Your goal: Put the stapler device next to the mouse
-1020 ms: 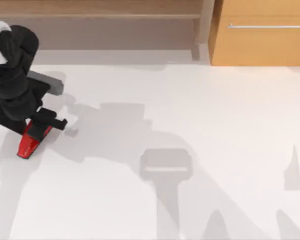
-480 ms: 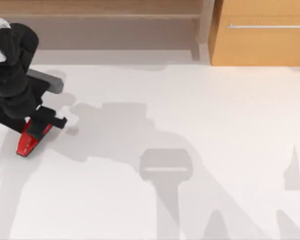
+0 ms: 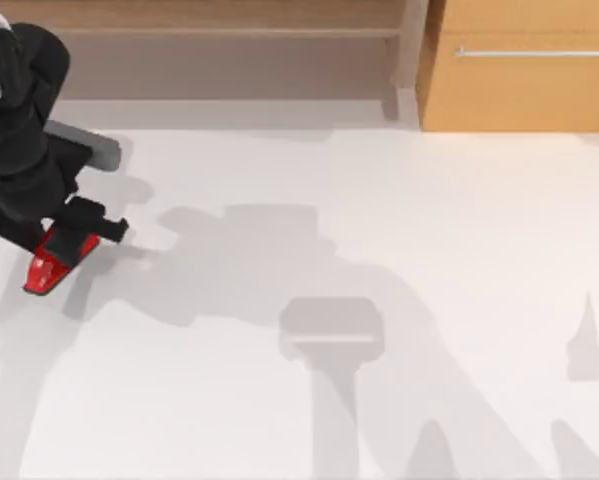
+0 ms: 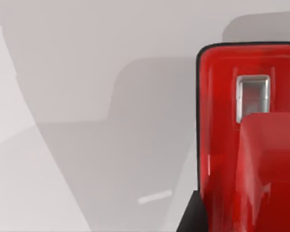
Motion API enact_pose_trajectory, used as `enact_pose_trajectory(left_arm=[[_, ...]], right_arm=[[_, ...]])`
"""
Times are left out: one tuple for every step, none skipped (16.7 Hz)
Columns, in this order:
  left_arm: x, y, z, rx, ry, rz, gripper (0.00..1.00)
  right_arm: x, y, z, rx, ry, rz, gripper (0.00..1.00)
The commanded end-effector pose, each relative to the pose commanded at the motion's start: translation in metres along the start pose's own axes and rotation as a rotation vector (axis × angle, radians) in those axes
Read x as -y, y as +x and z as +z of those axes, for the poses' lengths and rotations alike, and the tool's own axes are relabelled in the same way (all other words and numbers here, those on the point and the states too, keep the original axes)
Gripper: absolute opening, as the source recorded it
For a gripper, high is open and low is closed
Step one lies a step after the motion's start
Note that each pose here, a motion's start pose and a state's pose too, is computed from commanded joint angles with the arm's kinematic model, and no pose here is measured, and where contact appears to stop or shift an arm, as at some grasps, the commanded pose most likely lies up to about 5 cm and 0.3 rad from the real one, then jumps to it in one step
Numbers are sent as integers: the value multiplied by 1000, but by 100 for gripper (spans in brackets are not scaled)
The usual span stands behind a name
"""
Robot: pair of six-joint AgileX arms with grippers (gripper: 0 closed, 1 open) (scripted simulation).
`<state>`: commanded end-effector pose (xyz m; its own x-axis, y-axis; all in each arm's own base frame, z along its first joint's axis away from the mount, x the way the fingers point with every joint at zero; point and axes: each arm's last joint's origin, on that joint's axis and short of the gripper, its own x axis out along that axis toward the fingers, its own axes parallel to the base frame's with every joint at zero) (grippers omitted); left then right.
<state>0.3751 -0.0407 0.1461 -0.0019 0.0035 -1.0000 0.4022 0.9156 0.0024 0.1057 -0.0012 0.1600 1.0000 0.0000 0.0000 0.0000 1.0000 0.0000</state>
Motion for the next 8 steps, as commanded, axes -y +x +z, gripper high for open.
enact_pose_trajectory(left_arm=[[0, 0, 0, 1, 0, 0, 0], [-2, -5, 0, 20, -2, 6, 0], [-6, -10, -1, 41, -7, 14, 0], [-11, -14, -3, 59, -15, 21, 0], [-18, -17, -8, 73, -26, 28, 0], [-26, -19, -14, 83, -40, 34, 0], [-34, -20, -21, 89, -57, 40, 0], [-43, -20, -30, 93, -75, 46, 0]], right_arm=[[0, 0, 0, 0, 0, 0, 100], [0, 0, 0, 0, 0, 0, 100], [0, 0, 0, 0, 0, 0, 100], [0, 0, 0, 0, 0, 0, 100], [0, 0, 0, 0, 0, 0, 100], [0, 0, 0, 0, 0, 0, 100], [0, 0, 0, 0, 0, 0, 100], [0, 0, 0, 0, 0, 0, 100]])
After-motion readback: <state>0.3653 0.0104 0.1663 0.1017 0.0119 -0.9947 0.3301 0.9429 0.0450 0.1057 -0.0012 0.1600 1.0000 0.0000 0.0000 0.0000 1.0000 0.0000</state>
